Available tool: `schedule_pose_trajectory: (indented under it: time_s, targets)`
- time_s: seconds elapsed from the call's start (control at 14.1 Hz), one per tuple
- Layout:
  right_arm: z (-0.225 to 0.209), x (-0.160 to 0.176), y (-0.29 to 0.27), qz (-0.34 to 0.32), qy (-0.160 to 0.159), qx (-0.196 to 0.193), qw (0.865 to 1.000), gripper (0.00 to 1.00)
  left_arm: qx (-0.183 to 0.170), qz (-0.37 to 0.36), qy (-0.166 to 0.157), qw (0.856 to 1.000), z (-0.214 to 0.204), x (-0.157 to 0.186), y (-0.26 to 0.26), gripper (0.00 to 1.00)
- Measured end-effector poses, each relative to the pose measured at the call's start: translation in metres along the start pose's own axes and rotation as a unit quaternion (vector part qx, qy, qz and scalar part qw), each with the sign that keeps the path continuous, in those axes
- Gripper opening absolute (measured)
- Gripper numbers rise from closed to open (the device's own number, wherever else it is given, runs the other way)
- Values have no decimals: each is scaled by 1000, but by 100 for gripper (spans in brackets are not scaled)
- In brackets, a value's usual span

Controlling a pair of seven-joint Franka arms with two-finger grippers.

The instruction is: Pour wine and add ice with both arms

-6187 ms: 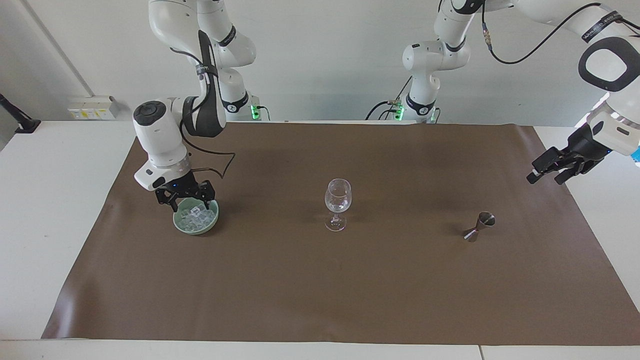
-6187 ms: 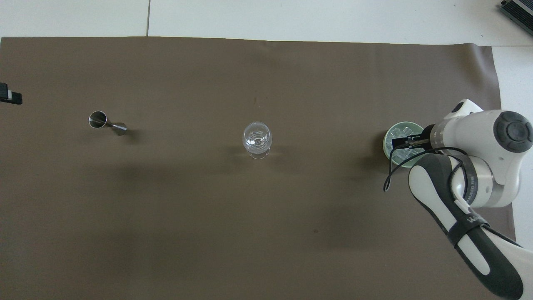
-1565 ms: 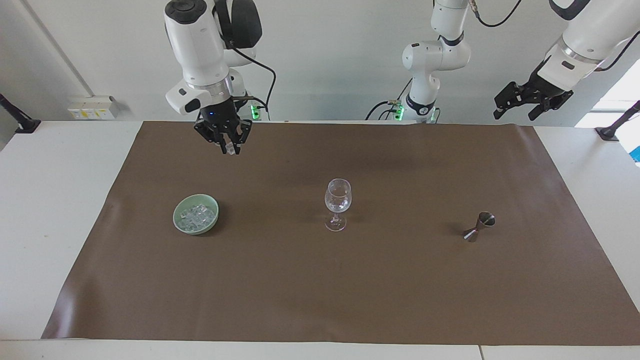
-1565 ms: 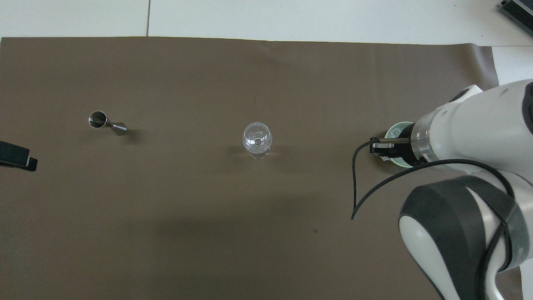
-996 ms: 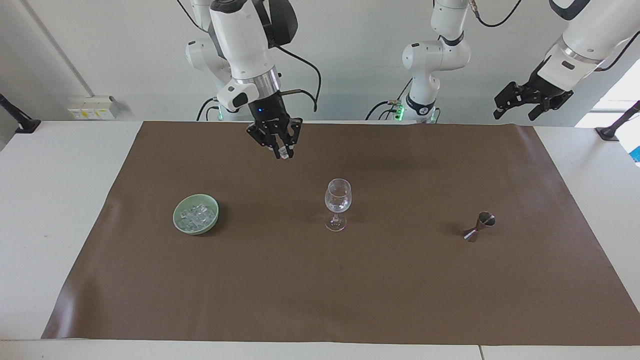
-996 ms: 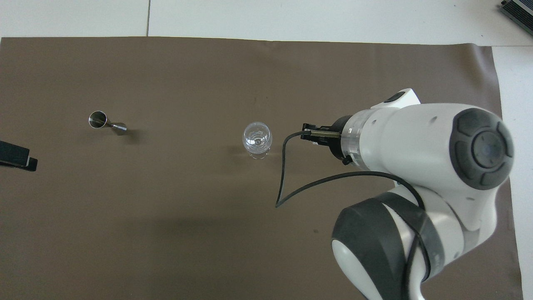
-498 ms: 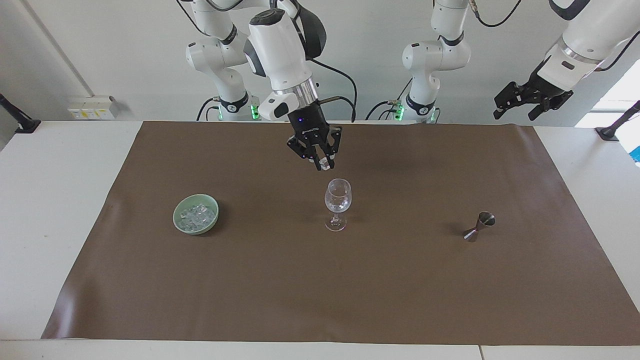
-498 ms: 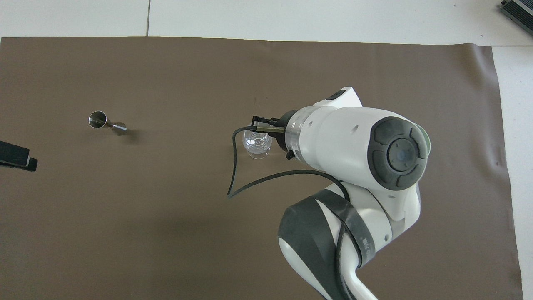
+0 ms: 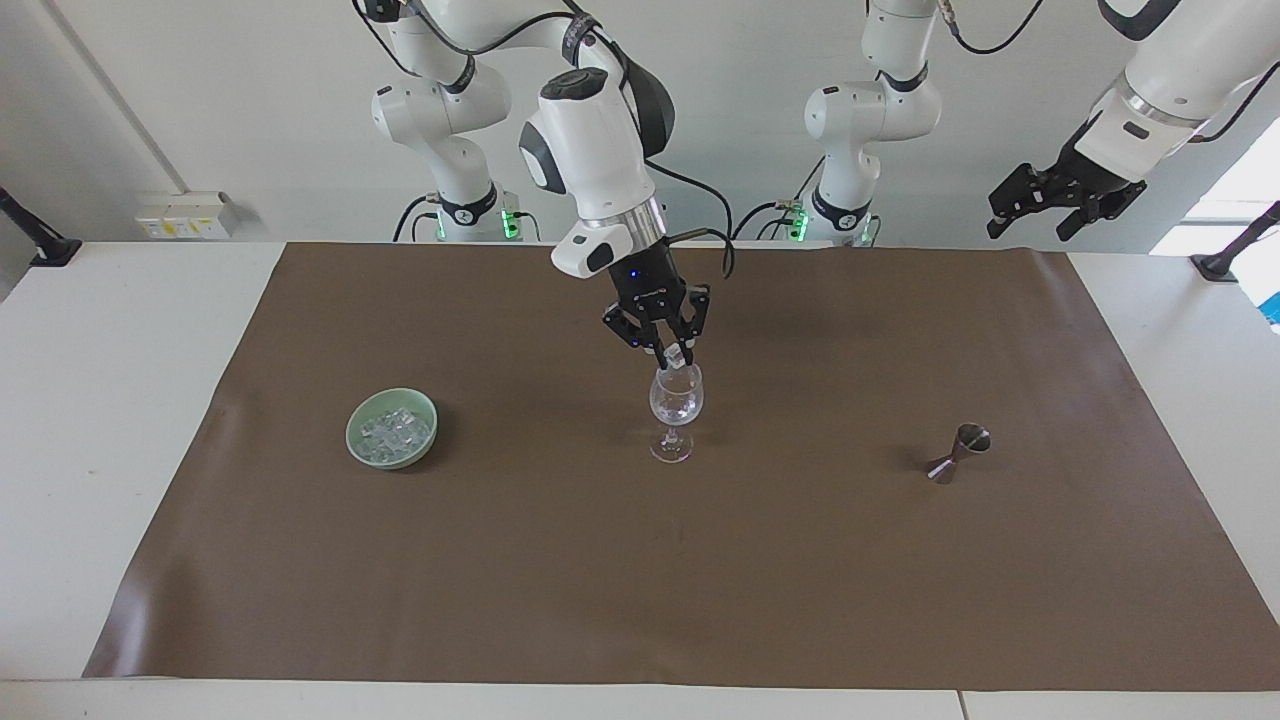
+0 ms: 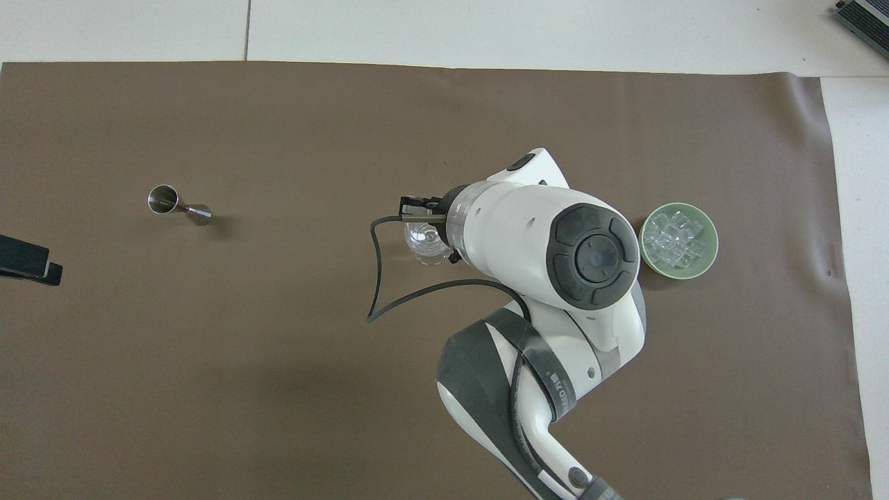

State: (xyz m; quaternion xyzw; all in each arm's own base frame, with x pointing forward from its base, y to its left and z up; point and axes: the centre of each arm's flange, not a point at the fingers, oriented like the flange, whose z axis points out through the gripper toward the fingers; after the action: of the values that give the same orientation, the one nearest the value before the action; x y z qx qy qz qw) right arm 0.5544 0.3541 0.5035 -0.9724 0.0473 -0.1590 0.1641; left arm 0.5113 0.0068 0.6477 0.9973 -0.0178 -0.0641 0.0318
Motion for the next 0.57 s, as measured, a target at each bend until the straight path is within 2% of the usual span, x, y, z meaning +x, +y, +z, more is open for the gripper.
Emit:
schedule_pose_trajectory:
  time_s: [0.21, 0.57]
  targets:
    - [12, -11, -9, -11, -7, 0, 1000, 30, 0, 0, 0, 1000, 0, 0, 0, 100]
    - [12, -9, -7, -17, -1, -5, 1000, 30, 0, 0, 0, 1000, 0, 0, 0, 100]
